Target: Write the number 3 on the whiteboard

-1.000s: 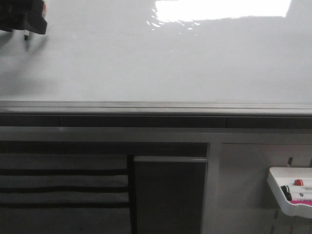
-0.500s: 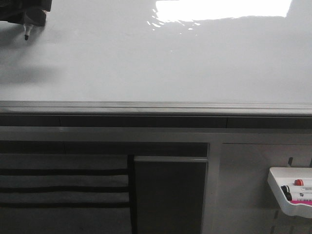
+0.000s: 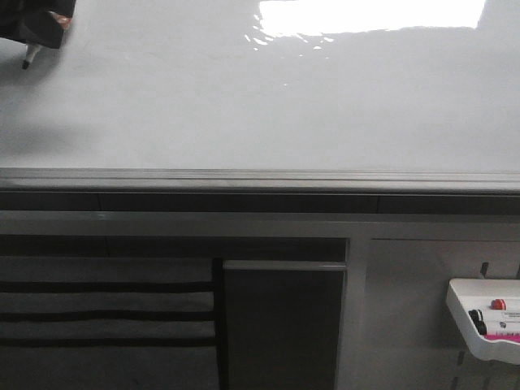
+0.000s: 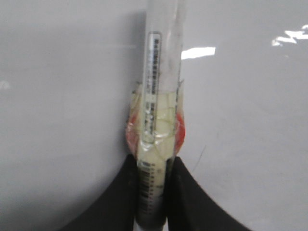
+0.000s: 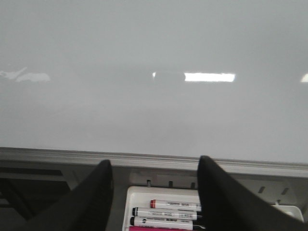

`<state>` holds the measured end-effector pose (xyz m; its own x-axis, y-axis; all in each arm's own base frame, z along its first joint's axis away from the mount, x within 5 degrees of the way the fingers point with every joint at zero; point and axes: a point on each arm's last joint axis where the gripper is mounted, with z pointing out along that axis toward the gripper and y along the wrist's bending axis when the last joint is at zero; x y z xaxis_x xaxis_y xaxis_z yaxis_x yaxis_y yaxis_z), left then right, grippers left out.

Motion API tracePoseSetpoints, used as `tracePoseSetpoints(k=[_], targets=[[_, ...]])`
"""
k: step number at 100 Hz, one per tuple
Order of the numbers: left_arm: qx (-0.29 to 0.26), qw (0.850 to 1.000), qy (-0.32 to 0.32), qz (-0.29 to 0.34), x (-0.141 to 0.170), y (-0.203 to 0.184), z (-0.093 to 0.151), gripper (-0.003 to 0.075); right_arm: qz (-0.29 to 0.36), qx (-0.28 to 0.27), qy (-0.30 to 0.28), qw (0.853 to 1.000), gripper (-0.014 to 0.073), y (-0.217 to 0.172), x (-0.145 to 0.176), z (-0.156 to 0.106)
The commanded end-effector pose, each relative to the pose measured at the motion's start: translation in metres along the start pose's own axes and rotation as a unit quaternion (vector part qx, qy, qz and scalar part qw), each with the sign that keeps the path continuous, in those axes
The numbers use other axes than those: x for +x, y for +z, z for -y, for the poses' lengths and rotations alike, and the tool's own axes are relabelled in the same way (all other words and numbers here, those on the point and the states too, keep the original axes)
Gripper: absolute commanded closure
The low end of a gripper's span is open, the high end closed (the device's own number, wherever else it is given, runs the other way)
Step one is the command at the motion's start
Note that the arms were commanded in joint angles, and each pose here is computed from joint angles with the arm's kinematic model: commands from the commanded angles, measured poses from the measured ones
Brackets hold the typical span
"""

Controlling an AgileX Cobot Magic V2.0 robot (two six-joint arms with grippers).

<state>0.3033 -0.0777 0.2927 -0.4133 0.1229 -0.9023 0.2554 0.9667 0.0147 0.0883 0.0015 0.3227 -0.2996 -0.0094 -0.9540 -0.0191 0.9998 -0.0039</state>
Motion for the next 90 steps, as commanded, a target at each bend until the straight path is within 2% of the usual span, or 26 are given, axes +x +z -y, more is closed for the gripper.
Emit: tracePoseSetpoints(k=[1,7,17,28,40,44,54,56,64,69,76,83,90], targets=[[0.002,0.999,0.016,0.031,-0.024,-0.027,0.002,0.0741,0.036,-0.008,0.016,0.999,0.0241,0.000,-0.022,-0.001],[0.004,0.999,0.050,-0.012,-0.022,-0.037,0.005,0.0741,0.014,-0.016,0.026,0.999,0.0241,0.004,-0.029,-0.002],[0.030,0.990,0.123,-0.067,-0.022,-0.055,0.018,0.0741,-0.063,-0.038,0.032,0.997,0.0241,0.021,-0.037,-0.005],[0.089,0.971,0.187,-0.116,-0.020,-0.071,0.038,0.0741,-0.142,-0.120,0.000,0.983,0.0241,0.040,-0.047,-0.021],[0.181,0.943,0.245,-0.135,-0.016,-0.083,0.067,0.0741,-0.196,-0.252,-0.045,0.946,0.0241,0.062,-0.056,-0.049],[0.215,0.931,0.262,-0.135,-0.015,-0.087,0.076,0.0741,-0.209,-0.297,-0.067,0.929,0.0241,0.068,-0.057,-0.060],[0.309,0.890,0.312,-0.119,-0.010,-0.098,0.100,0.0741,-0.222,-0.388,-0.134,0.885,0.0241,0.081,-0.060,-0.086],[0.328,0.882,0.319,-0.116,-0.009,-0.101,0.105,0.0741,-0.224,-0.409,-0.153,0.871,0.0241,0.084,-0.058,-0.093],[0.376,0.859,0.332,-0.099,-0.008,-0.108,0.118,0.0741,-0.215,-0.451,-0.203,0.842,0.0241,0.091,-0.059,-0.111],[0.396,0.849,0.337,-0.092,-0.007,-0.112,0.124,0.0741,-0.203,-0.474,-0.232,0.825,0.0241,0.092,-0.059,-0.123],[0.407,0.844,0.338,-0.088,-0.007,-0.115,0.129,0.0741,-0.178,-0.497,-0.265,0.807,0.0241,0.093,-0.062,-0.137],[0.413,0.838,0.346,-0.086,-0.006,-0.116,0.132,0.0741,-0.152,-0.517,-0.280,0.794,0.0241,0.091,-0.066,-0.147],[0.418,0.834,0.352,-0.082,-0.005,-0.118,0.134,0.0741,-0.120,-0.534,-0.281,0.789,0.0241,0.088,-0.072,-0.153]])
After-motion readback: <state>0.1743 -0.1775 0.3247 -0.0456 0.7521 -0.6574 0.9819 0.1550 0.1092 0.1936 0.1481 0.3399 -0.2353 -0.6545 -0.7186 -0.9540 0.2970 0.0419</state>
